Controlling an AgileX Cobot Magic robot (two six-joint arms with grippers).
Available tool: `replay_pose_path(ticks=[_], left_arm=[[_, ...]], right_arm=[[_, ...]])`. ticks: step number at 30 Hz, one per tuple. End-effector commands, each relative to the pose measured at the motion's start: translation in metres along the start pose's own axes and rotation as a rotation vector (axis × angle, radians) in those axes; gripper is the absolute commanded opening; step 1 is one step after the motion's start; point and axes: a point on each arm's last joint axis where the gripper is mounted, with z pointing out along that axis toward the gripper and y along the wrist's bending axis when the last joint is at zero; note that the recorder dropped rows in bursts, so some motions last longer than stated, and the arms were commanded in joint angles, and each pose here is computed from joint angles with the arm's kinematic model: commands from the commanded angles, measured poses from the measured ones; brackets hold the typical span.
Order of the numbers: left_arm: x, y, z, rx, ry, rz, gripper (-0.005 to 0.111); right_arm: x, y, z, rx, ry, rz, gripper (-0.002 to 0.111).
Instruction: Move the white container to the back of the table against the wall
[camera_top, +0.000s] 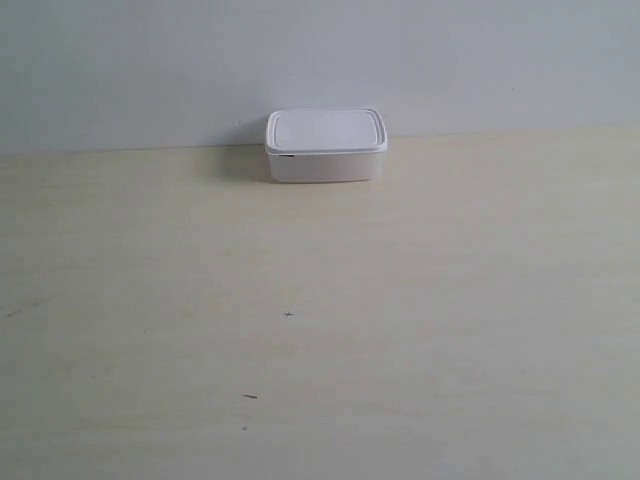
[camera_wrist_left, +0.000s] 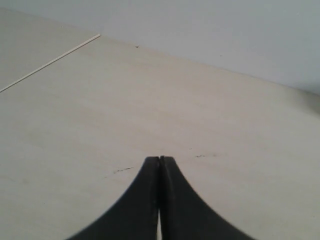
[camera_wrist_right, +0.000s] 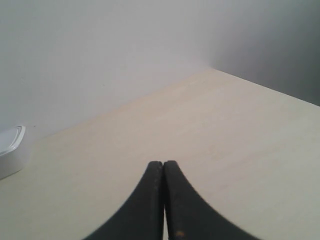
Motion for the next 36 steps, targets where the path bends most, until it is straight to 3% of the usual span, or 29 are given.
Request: replay_pose_path(ticks=[1, 17, 22, 36], left_arm=[[0.0003, 0.0003, -0.0002, -0.002, -0.007, 0.013, 0.0], [0.0011, -0.0008, -0.0001, 0.021, 0.004, 0.062, 0.0], [0.0012, -0.0012, -0.0001, 0.027, 0.004, 0.064, 0.0], [0.0014, -0.0026, -0.0001, 0.053, 0.003, 0.258, 0.0]], right_arm=[[0.0008, -0.0006, -0.0001, 0.004, -0.005, -0.016, 0.0], [0.0011, -0.0011, -0.0001, 0.01, -0.001, -0.035, 0.0], [0.0033, -0.0033, -0.0001, 0.033, 0.026, -0.173, 0.0], [0.0032, -0.0032, -0.0001, 0.03, 0.026, -0.297, 0.0]])
